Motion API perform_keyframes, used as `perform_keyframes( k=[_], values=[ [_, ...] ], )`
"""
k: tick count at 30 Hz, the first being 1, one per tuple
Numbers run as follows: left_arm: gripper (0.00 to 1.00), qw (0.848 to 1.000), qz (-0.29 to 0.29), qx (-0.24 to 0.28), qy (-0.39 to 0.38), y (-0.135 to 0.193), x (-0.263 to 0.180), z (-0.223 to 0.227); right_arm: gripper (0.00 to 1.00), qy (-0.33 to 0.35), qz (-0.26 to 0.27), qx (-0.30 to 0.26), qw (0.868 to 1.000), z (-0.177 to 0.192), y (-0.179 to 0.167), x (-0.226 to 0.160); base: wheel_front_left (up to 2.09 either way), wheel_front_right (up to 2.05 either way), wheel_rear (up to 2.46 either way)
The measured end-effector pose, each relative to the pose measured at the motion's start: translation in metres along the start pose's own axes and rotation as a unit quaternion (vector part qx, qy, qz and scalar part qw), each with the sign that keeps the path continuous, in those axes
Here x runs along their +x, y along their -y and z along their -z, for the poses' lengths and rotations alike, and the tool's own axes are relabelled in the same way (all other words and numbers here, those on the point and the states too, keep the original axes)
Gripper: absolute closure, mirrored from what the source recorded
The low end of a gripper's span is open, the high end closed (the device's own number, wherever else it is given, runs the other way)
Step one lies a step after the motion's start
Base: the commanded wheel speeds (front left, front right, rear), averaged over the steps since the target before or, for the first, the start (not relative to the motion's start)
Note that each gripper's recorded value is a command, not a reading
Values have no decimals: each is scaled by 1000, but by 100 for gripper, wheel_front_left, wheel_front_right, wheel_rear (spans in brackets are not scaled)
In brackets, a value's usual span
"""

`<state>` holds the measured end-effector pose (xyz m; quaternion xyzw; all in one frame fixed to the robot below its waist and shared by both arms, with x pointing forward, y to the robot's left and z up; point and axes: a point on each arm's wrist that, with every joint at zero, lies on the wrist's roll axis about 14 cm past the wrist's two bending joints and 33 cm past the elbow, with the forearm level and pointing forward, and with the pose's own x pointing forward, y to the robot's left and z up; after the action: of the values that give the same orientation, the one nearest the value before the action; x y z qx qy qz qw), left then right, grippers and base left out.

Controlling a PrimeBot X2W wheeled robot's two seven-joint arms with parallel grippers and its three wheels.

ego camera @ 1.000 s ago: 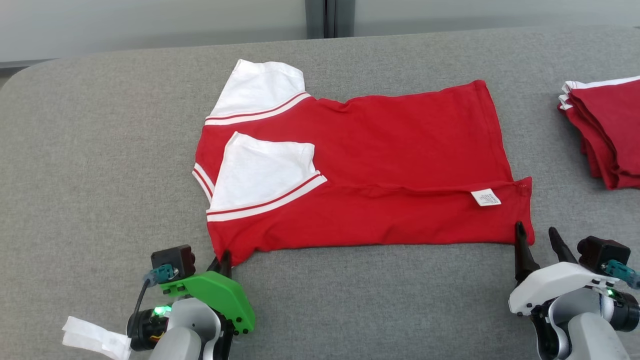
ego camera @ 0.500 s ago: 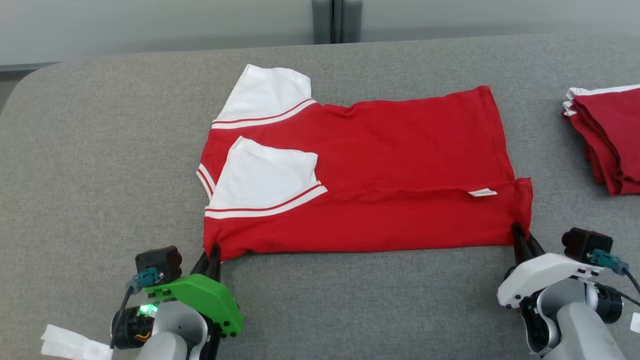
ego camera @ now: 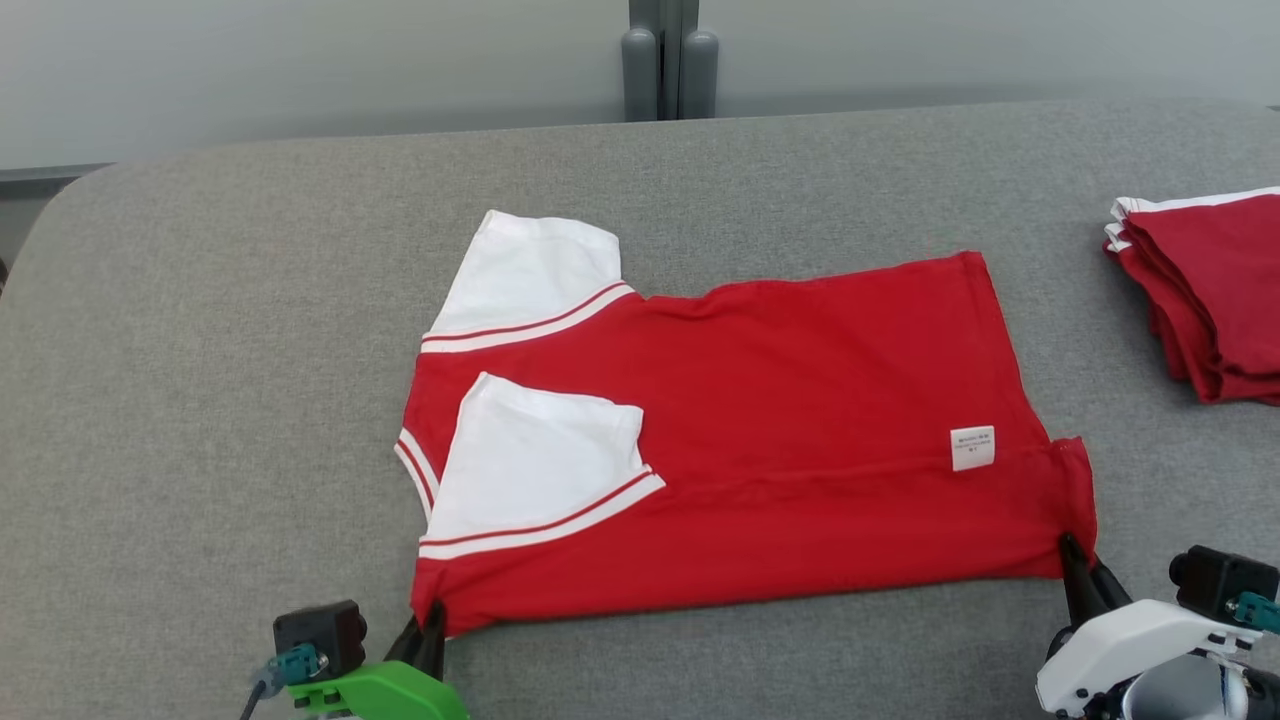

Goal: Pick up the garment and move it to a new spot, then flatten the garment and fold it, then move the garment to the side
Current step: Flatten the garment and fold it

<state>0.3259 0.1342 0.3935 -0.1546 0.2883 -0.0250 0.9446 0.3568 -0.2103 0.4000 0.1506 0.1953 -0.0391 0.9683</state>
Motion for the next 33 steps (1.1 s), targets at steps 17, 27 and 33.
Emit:
perform_keyframes(
  k=[17, 27, 33],
  values=[
    [0, 993, 7, 111, 47, -9, 12, -56, 0, 39, 31, -19, 999, -25, 22, -20, 0, 0, 0],
    [0, 958, 82, 251, 112, 38, 77, -186, 0, 96, -20, -52, 994, -75, -19, 19, 0, 0, 0],
    [0, 947, 78, 301, 75, 39, 130, -222, 0, 104, -55, -66, 991, -82, -44, 50, 0, 0, 0]
  ],
)
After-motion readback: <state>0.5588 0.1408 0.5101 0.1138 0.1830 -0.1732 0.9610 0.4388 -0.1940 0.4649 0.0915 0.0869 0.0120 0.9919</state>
